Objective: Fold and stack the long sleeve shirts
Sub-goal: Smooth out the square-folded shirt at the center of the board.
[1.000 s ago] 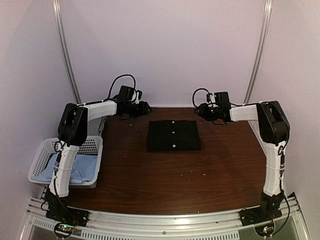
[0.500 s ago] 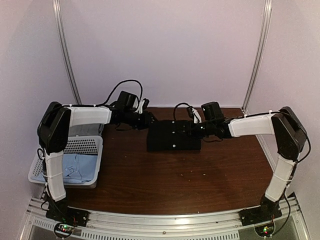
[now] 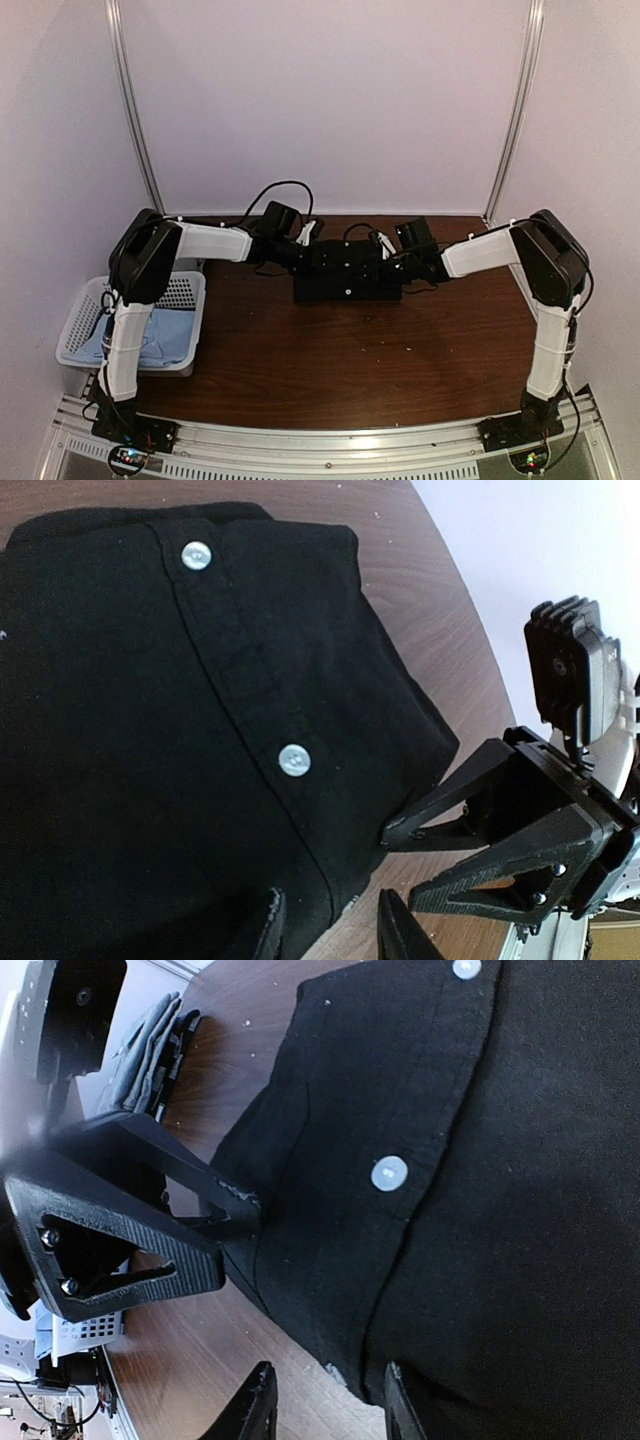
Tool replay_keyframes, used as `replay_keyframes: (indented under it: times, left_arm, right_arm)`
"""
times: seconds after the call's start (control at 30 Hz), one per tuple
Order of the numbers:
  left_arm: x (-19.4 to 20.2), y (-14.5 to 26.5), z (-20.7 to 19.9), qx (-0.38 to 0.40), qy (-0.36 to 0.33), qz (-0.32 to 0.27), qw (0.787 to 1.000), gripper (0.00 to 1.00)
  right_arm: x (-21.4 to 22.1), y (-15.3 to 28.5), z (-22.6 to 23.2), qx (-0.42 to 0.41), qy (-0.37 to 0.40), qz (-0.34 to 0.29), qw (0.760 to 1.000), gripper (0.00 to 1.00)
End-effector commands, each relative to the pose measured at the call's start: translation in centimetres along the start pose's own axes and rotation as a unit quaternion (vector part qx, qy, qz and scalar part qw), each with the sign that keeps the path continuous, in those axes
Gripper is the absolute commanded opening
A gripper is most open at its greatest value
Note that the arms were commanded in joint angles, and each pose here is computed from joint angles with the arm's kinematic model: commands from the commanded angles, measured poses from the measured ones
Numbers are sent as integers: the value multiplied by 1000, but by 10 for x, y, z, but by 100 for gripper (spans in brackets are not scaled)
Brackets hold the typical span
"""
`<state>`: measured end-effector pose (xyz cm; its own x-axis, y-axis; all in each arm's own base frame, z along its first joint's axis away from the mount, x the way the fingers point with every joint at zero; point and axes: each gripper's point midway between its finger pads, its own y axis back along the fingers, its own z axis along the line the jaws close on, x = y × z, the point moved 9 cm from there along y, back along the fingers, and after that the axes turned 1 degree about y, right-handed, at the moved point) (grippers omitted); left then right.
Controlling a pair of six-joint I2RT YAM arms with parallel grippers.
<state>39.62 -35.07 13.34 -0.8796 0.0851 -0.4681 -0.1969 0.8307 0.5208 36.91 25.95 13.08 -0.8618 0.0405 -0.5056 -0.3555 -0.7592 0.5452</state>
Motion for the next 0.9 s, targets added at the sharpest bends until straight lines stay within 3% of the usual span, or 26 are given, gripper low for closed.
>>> replay_keyframes:
  times: [0.0,0.43,0.87]
  left_arm:
    - [-8,-10,6,3,-17,4,1000,32]
    - [-2,-28,62,-84,6,18,996,30]
    - [5,-19,48,-74,1,30,997,30]
  right_arm:
    - [-7,-2,-14,-4,-11,-12,1000,37]
    - [2,4,-61,34,-86,-17,996,39]
    - [47,27,-69,97,-80,25,992,40]
